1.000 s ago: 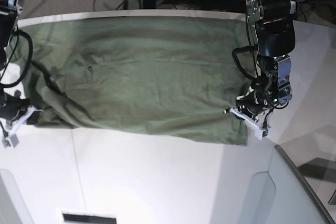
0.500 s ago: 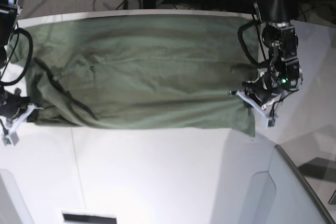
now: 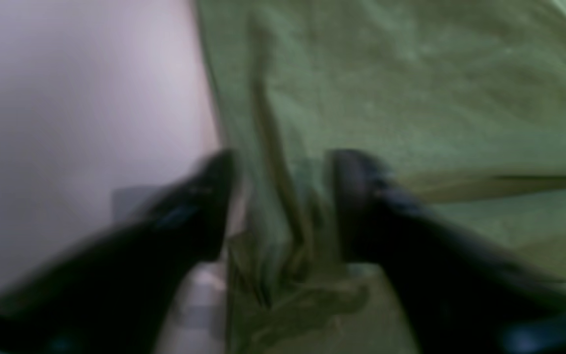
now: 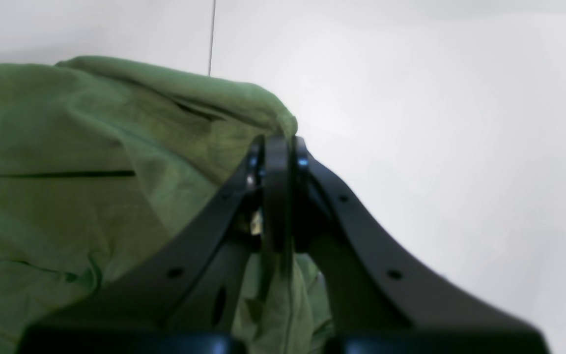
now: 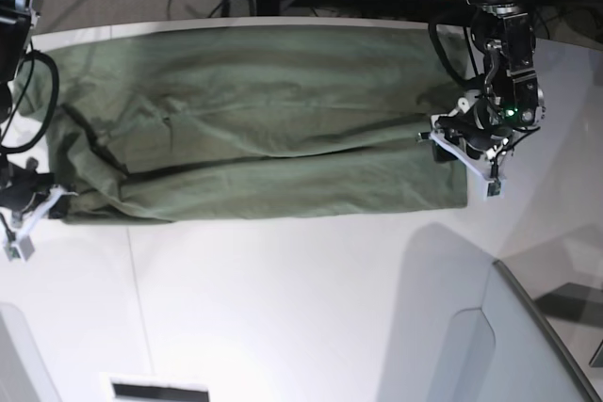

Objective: Layout the t-shirt on the table in an organized manner, then fold the t-shirt properly
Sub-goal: 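Lift the shirt edge with both grippers and fold it over the shirt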

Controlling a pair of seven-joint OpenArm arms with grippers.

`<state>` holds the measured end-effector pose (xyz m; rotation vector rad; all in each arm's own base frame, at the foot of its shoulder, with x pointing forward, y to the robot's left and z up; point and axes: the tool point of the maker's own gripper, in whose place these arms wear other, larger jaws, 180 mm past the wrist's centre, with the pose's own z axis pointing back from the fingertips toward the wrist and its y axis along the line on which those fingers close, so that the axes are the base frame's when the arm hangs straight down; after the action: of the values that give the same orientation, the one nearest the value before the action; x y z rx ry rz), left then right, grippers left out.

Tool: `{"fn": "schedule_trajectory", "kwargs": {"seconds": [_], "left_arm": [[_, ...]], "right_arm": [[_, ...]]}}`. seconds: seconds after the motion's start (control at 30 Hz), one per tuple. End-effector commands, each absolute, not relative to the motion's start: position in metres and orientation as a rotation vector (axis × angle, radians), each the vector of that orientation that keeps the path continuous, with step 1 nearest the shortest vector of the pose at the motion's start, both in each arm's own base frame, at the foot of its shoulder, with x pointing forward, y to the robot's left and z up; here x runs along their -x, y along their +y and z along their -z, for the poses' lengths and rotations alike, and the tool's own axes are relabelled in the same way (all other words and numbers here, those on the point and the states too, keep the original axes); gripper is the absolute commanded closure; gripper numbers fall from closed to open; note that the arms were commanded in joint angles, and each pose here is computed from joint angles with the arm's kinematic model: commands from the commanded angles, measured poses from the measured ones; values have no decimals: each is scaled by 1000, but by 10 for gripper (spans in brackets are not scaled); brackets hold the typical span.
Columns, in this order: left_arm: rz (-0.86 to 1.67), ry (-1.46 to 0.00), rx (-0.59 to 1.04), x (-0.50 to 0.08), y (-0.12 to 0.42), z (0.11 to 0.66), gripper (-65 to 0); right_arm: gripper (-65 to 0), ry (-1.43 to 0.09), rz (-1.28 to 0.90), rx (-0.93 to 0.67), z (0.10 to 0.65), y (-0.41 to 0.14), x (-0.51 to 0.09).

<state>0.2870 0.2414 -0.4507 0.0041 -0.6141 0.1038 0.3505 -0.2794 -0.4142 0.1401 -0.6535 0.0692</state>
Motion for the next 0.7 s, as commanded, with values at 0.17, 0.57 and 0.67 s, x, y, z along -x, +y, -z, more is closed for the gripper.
{"fn": "schedule_trajectory", "kwargs": {"seconds": [0.17, 0.57, 0.67], "left_arm": [[-93, -700, -28, -323, 256, 416, -420], [-211, -660, 3, -385, 290, 434, -421], [-233, -656, 2, -390, 298, 445, -421]], "right_arm": [[-8, -712, -75, -124, 395, -288, -364], [-8, -711, -75, -121, 395, -289, -364], [-8, -710, -75, -120, 396, -290, -363]]}}
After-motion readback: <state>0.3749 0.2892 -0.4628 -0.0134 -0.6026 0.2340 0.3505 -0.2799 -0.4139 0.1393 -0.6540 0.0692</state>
